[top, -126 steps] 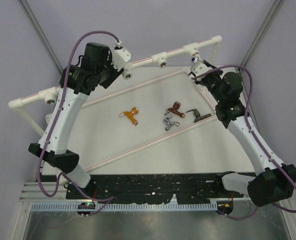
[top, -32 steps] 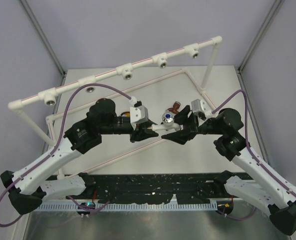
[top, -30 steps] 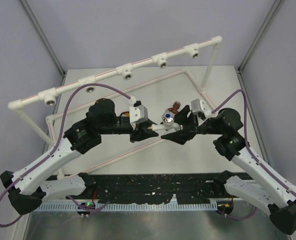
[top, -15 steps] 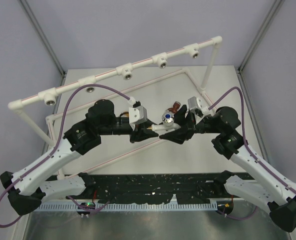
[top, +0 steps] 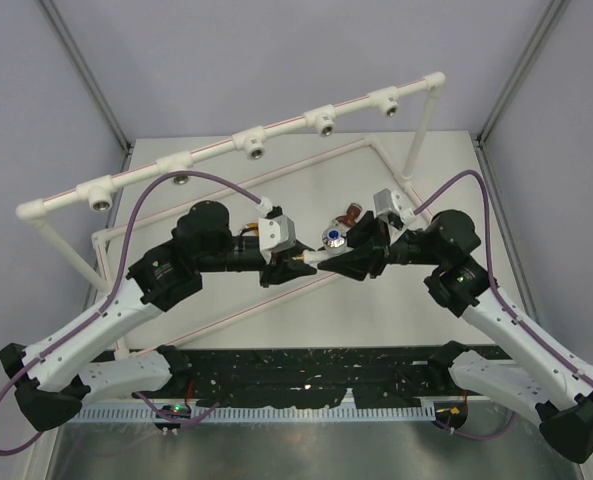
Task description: Install the water faucets
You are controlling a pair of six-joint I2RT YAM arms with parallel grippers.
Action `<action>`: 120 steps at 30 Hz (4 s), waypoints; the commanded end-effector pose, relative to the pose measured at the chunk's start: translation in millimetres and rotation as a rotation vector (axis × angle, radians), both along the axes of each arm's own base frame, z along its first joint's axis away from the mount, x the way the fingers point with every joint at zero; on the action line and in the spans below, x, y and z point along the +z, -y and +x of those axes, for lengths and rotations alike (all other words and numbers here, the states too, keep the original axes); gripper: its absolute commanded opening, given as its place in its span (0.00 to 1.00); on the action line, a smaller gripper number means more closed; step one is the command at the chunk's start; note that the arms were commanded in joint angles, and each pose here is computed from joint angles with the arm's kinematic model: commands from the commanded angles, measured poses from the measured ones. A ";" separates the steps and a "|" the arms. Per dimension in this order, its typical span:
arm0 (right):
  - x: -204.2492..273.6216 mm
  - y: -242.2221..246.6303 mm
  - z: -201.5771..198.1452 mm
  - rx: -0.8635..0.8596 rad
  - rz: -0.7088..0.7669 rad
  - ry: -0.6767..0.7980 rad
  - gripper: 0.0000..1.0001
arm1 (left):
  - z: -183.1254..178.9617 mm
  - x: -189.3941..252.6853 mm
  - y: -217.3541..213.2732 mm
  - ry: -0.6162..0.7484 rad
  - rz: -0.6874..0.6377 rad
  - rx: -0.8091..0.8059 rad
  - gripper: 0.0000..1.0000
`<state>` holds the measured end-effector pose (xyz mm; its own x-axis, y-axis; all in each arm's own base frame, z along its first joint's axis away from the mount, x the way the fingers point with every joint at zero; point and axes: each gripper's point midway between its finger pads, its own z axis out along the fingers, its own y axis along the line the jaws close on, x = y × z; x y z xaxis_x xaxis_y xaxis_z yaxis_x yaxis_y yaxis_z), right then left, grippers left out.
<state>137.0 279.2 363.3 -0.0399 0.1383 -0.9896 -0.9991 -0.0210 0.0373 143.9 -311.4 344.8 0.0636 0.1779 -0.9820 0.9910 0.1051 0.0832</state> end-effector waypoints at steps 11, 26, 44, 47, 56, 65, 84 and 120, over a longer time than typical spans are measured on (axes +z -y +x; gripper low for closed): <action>17.1 49.1 90.5 -0.557 -0.154 0.358 0.05 | 101.7 38.3 -118.5 -0.053 -0.088 0.881 0.97; 49.7 178.7 200.6 -1.281 -0.187 0.651 0.05 | 112.2 28.4 -271.1 -0.260 -0.439 1.495 1.00; 53.0 179.5 206.2 -1.264 -0.150 0.740 0.05 | 151.5 77.9 -288.6 -0.517 -1.281 1.444 0.99; 50.0 182.0 208.8 -1.269 -0.162 0.749 0.05 | 163.5 75.7 -288.9 -0.550 -1.324 1.450 0.99; 40.8 190.8 224.5 -1.278 -0.233 0.953 0.06 | 180.7 77.1 -297.0 -0.507 -1.456 1.426 0.87; 54.7 188.8 232.2 -1.274 -0.262 1.251 0.05 | 167.9 78.1 -303.8 -0.456 -1.393 1.473 0.40; 58.4 171.5 258.5 -1.194 -0.387 1.606 0.05 | 149.3 72.5 -316.2 -0.420 -1.150 1.625 0.13; 35.6 168.7 284.7 -1.083 -0.620 1.693 0.05 | 151.3 77.7 -292.2 -0.399 -0.989 1.520 0.09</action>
